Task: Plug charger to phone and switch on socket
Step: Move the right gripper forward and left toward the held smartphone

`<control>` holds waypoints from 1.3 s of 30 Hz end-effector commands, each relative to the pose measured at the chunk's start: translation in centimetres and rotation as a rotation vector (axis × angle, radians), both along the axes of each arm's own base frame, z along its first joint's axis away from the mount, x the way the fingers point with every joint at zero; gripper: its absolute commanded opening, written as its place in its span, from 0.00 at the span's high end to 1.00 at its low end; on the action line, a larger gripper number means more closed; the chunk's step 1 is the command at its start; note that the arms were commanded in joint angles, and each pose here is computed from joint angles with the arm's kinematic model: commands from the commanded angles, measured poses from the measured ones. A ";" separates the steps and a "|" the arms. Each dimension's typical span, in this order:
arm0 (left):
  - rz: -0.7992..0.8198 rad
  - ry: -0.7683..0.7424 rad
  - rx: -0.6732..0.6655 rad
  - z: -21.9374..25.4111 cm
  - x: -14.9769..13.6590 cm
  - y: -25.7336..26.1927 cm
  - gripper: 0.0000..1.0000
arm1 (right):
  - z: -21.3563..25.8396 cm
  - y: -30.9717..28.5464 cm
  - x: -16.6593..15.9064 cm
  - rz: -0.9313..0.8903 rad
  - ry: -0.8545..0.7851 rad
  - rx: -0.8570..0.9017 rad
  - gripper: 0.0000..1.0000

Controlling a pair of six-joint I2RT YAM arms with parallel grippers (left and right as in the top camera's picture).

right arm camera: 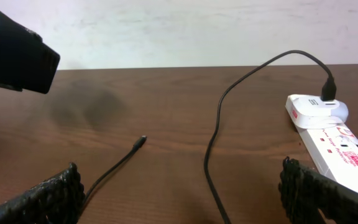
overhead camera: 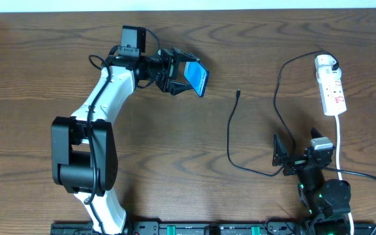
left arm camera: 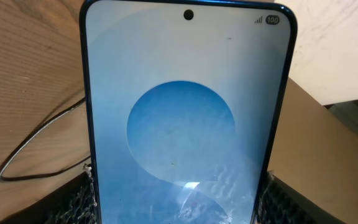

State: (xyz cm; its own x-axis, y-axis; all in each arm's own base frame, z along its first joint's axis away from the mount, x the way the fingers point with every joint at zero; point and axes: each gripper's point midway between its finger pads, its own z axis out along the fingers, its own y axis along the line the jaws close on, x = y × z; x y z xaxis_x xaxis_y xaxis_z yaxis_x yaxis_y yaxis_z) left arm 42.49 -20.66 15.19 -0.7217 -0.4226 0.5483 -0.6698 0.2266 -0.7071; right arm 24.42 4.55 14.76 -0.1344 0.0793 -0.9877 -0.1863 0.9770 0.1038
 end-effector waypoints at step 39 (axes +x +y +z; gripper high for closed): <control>-0.018 -0.069 -0.042 2.5 0.5 -0.2 0.45 | 7.2 1.3 5.0 0.136 0.336 0.077 0.01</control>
